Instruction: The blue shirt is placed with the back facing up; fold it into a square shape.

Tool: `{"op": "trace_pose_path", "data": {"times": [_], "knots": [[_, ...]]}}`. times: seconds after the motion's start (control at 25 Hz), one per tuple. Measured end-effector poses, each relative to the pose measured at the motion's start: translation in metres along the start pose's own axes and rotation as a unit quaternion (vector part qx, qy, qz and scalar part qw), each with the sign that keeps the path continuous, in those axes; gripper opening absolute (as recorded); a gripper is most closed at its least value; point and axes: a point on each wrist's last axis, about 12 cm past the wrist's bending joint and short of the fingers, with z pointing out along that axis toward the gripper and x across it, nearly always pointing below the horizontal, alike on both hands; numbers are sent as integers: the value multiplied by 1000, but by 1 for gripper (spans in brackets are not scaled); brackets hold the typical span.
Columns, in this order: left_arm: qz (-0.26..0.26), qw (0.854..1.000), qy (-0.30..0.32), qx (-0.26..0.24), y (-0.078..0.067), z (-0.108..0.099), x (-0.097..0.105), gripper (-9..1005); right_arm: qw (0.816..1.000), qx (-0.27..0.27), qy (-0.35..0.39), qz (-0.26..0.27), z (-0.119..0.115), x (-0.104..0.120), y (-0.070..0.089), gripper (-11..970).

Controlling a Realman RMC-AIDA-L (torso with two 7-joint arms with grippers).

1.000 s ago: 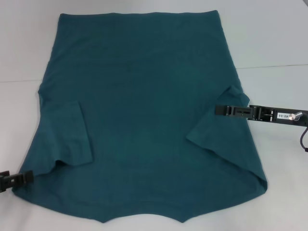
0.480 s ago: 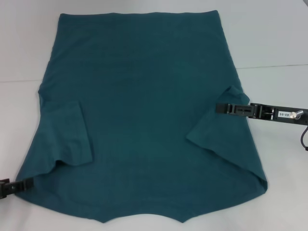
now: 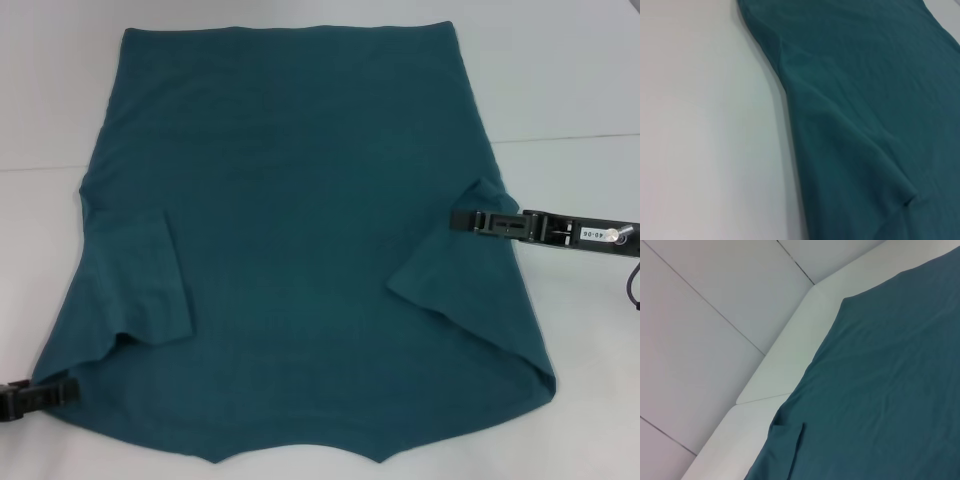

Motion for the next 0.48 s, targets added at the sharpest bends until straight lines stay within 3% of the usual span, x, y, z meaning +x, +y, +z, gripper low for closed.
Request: {"op": "trace_pose_path", "data": {"times": [0.48], "knots": [[19,998,21,53,-18,8,-12,886,1000,0,-2,-2,0,-3,0,914]]}}
